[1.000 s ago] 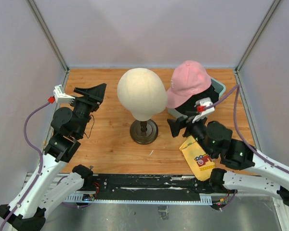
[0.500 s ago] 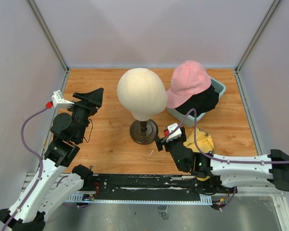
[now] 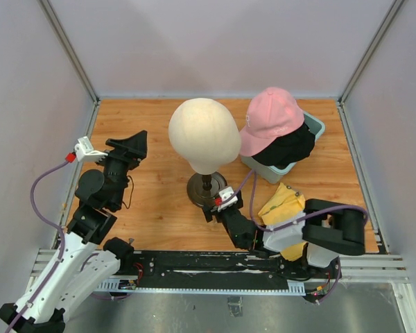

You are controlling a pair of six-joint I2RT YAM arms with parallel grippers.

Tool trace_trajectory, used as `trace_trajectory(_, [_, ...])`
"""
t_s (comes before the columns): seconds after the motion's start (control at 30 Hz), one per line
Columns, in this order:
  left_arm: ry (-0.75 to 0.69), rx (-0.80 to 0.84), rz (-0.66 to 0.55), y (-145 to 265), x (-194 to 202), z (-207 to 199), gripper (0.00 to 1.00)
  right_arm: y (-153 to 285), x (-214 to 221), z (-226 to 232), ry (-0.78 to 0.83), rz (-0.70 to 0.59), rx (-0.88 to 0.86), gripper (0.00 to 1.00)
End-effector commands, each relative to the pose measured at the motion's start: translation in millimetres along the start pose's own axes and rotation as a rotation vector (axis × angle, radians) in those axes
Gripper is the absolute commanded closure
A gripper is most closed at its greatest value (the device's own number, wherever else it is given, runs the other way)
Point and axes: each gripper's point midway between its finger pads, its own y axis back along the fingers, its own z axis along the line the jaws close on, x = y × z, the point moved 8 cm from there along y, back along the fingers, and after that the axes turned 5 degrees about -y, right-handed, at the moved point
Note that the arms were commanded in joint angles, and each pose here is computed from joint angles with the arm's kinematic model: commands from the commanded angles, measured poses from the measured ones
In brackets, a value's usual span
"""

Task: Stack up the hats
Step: Move the hat stand to the center of the board.

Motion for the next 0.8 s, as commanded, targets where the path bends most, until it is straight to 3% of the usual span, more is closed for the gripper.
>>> trace_trajectory(0.0, [-0.016,0.007,-0.080,1.7,-13.2,-2.6,0.23,-18.2,-17.3,14.3,-0.113,-0.188,-0.015,0.17])
trace_trajectory(0.47, [-0.073,-0.021,-0.118,1.2,-17.3,2.3,0.16,-63.5,-5.3,16.2,-0.138,-0.191,0.059,0.22])
trace_trajectory(0.57, [-0.085,-0.030,-0.128,1.4,-18.5,3.9,0.15,-71.5,-1.2,15.8,-0.141,-0.186,0.056,0.27])
trace_trajectory(0.77, [-0.111,-0.050,-0.154,2.6,-23.5,5.8,0.12,-89.5,-1.5,21.3,-0.159,-0.191,0.035,0.47])
